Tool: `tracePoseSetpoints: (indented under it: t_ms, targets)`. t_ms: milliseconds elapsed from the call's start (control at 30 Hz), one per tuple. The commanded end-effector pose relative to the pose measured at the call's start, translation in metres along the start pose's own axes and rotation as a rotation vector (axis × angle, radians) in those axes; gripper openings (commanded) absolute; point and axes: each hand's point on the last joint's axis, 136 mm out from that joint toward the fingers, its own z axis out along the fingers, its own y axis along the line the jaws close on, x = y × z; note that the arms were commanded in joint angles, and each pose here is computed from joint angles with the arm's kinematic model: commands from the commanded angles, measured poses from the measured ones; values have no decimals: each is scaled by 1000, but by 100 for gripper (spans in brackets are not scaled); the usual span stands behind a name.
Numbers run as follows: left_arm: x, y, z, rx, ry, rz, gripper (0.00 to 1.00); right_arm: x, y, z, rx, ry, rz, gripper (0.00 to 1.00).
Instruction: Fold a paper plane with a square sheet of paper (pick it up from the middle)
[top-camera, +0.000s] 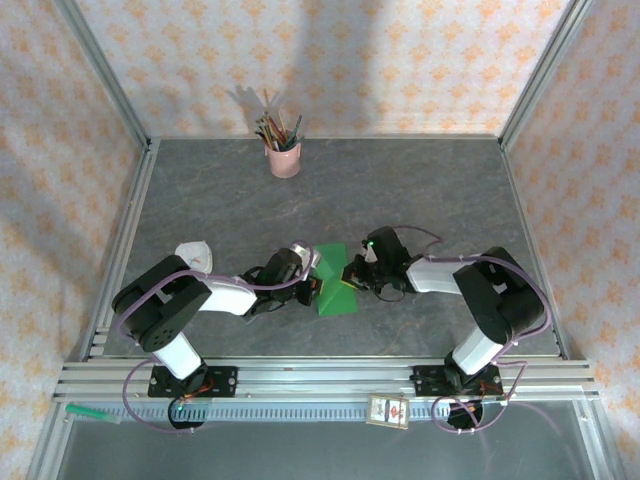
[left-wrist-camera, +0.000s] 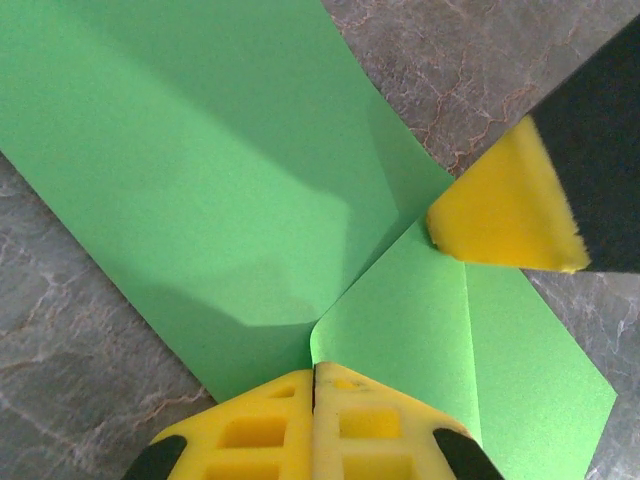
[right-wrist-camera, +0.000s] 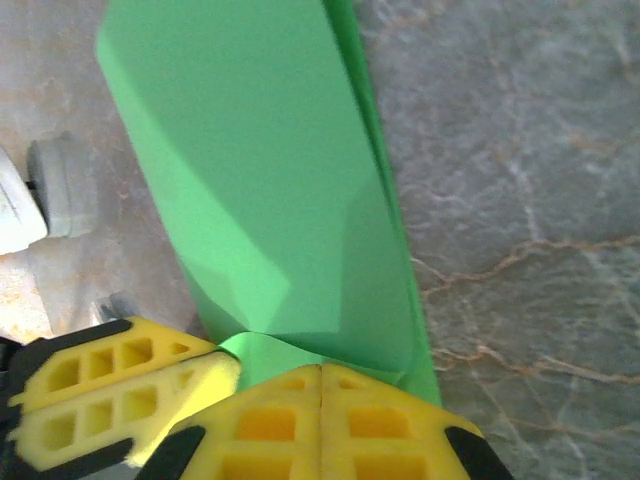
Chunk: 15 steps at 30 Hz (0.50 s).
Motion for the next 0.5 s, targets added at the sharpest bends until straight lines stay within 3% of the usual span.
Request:
tracePoseSetpoints:
  t_ms: [0,467]
  targets:
    - [38,20,3,-83,134,3,0,-12,13,-8,-10,-37,-39,1]
    - [38,20,2,-83,133,4,0,-20,-24,3,59,-23,-14,1]
